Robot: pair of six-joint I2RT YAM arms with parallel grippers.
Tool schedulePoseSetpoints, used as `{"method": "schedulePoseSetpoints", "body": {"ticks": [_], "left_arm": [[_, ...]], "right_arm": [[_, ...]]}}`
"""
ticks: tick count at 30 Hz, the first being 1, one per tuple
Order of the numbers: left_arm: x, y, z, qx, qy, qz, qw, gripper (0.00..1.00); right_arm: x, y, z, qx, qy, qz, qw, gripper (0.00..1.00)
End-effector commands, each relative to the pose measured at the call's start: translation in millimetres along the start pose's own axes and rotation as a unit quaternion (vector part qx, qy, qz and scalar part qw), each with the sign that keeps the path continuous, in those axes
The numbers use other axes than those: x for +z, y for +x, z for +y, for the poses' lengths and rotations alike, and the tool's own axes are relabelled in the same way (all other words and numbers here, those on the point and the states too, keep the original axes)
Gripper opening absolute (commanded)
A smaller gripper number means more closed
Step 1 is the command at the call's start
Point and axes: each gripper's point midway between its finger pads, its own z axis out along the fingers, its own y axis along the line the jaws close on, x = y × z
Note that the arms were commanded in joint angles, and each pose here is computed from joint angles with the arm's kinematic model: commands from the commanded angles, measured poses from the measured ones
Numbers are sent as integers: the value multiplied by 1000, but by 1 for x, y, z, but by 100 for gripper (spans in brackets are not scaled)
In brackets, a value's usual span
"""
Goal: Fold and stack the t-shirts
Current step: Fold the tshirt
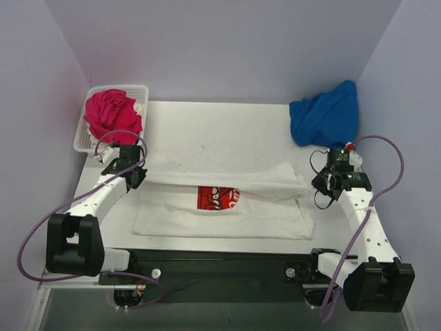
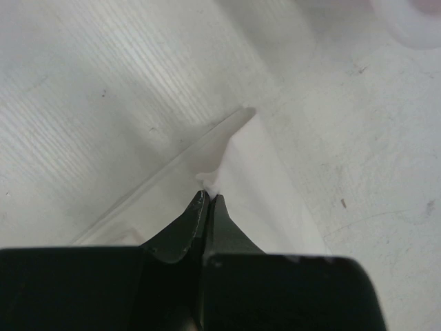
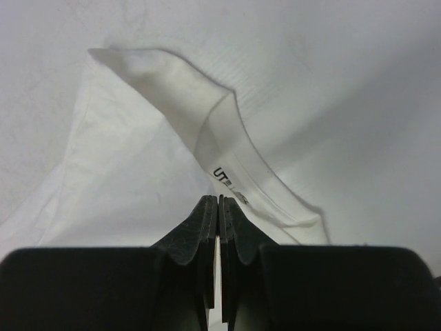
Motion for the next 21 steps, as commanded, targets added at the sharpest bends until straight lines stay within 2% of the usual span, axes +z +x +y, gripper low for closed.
{"method": "schedulePoseSetpoints", "body": {"ticks": [1,10,18,19,20,21], "left_arm": [[-5,-1,16,-8,-18,-4,1000,0],[-10,3,36,-4,-47,-2,999,0],[-7,8,54,-1,-74,-5,997,0],[-5,10,54,-3,-71,-2,997,1],[-5,11,55,-4,-71,0,997,9],[-3,17,59,-2,-75,7,997,22]], "right_arm": [[-9,6,-24,18,40,-14,999,0],[-27,9,-45,30,63,-41,997,0],[-25,26,-53,24,74,-12,997,0],[-22,30,-52,22,73,0,997,0],[-20,34,-53,23,76,8,997,0],[-17,38,-53,23,77,17,997,0]]}}
